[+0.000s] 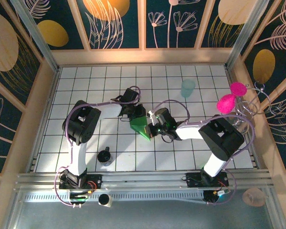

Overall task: Fold a paper plane with a square sheet of paper (pick it up from the middle)
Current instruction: Third fold the triangle at the center of the table.

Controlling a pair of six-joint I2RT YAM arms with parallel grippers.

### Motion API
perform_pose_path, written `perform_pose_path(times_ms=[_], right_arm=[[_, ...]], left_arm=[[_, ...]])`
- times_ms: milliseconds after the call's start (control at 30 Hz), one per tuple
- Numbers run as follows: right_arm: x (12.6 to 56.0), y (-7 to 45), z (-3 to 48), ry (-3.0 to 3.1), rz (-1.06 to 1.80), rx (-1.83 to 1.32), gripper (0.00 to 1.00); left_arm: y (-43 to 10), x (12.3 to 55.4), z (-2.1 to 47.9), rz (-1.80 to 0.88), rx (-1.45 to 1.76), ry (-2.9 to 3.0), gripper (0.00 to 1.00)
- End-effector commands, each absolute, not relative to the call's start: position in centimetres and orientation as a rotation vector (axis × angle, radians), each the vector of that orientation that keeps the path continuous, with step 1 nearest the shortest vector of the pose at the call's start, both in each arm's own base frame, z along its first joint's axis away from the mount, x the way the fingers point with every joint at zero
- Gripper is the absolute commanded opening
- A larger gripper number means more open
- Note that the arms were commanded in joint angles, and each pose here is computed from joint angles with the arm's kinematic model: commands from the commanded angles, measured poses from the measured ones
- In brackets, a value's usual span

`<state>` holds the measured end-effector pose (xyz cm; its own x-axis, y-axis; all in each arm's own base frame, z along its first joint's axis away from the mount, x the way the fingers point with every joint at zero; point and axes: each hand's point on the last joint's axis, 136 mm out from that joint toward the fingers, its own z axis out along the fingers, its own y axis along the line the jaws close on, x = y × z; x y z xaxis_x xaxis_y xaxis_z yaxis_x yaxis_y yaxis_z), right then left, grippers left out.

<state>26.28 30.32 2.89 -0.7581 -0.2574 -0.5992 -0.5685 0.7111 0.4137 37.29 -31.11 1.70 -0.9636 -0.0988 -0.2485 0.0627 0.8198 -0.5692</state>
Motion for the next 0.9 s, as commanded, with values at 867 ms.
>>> perform_pose_path(times_ms=[867], right_arm=[[27.2,30.1,3.1,2.412,0.820,-0.573,0.00]], left_arm=[[-27.0,36.2,0.6,-0.674,-0.175,2.765,0.16]])
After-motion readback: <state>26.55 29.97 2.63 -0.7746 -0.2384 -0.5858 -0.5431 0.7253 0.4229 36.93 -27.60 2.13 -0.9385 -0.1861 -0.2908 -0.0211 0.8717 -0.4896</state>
